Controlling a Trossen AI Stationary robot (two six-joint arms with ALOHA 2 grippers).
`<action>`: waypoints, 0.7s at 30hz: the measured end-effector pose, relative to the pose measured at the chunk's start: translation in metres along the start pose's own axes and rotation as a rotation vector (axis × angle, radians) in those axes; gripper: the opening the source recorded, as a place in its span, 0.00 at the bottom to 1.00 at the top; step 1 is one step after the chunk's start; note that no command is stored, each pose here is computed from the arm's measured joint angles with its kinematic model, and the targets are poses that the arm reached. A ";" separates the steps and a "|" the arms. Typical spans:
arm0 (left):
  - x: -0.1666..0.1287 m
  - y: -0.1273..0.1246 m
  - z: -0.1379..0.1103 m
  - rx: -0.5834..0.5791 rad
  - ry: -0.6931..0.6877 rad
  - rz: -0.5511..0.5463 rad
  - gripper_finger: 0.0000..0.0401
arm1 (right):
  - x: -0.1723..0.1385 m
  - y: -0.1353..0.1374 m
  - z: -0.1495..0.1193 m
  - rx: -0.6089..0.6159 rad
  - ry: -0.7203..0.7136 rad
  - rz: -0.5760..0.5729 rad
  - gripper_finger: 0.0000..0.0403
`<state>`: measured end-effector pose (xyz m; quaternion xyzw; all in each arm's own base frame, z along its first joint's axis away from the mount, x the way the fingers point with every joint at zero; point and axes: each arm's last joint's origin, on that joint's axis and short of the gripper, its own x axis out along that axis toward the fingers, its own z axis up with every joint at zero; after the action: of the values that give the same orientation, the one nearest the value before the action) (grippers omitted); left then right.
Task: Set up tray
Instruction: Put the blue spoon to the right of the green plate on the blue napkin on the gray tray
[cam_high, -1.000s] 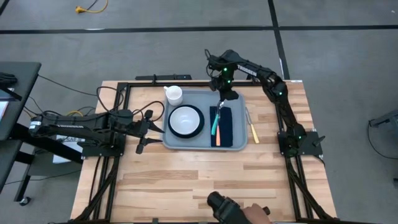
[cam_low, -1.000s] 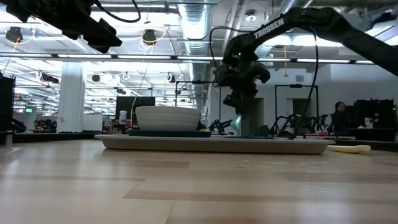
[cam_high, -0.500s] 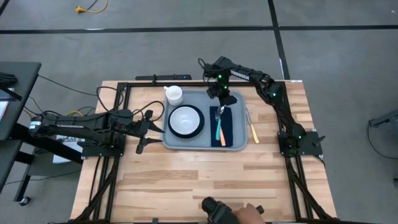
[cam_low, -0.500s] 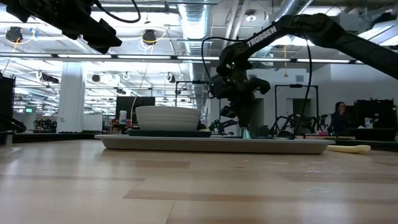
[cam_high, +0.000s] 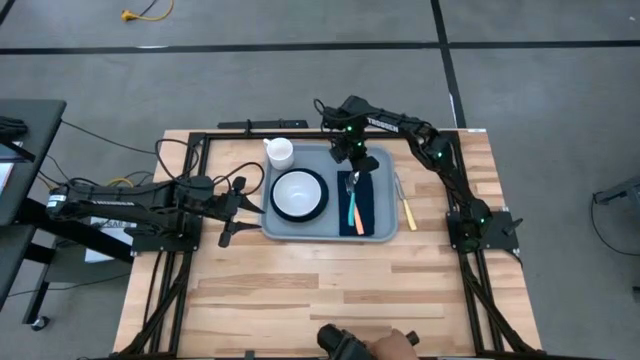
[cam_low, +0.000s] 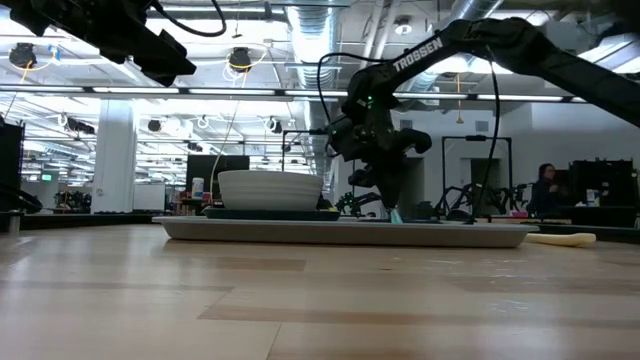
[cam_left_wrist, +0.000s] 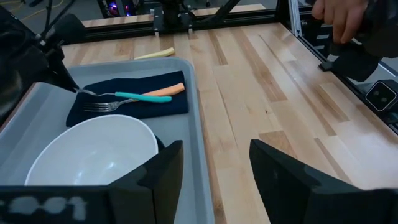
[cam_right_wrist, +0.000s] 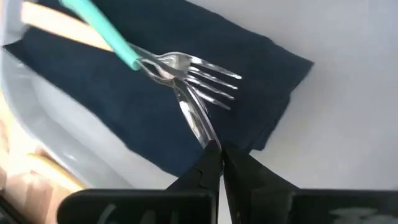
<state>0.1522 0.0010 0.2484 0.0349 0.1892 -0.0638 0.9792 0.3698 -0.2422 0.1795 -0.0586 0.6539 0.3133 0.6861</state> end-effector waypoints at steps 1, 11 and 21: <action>0.000 0.000 0.000 0.000 0.000 0.000 0.44 | 0.000 0.000 0.002 0.012 0.009 -0.013 0.00; 0.000 0.000 0.000 0.005 0.000 0.001 0.44 | 0.004 0.003 0.015 0.026 0.080 -0.071 0.00; 0.000 0.000 0.000 0.005 0.000 0.000 0.44 | 0.005 0.002 0.019 0.090 0.068 -0.095 0.05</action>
<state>0.1522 0.0010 0.2484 0.0375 0.1892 -0.0641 0.9791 0.3845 -0.2295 0.1781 -0.0692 0.6869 0.2483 0.6795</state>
